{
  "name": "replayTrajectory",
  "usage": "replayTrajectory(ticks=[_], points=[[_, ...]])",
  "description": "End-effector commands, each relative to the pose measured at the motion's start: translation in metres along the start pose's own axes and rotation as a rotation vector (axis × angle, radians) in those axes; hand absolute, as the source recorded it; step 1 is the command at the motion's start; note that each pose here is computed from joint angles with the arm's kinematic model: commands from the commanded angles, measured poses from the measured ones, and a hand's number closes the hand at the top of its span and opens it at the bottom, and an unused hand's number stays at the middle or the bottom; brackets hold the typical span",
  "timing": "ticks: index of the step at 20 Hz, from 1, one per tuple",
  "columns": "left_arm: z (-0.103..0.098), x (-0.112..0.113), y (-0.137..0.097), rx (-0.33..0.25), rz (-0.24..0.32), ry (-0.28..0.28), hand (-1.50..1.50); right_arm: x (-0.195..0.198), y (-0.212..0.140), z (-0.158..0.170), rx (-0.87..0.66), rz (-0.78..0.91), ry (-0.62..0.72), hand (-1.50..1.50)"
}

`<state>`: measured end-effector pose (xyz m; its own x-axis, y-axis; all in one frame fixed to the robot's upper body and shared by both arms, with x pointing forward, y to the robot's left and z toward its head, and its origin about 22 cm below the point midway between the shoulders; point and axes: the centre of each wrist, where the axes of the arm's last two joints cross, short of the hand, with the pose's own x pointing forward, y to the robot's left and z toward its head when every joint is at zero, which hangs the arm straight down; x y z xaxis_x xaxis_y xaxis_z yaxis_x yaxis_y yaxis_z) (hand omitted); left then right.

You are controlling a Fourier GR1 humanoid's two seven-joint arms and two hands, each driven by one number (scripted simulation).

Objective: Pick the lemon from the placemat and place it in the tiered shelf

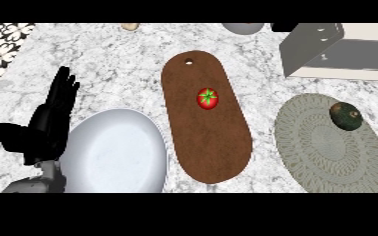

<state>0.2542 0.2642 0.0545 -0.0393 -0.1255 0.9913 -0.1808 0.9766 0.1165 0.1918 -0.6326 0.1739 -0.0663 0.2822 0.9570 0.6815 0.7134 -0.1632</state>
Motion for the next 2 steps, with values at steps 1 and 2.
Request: replayTrajectory(ticks=[1, 2], points=[[-0.004, 0.0, 0.01, -0.006, -0.005, 0.003, 0.0, -0.006, -0.009, 0.007, -0.005, 0.003, 0.007, -1.5], [-0.001, -0.002, 0.002, -0.018, -0.004, -0.001, 0.0, -0.012, -0.019, 0.015, 0.018, -0.011, -0.015, -1.5]])
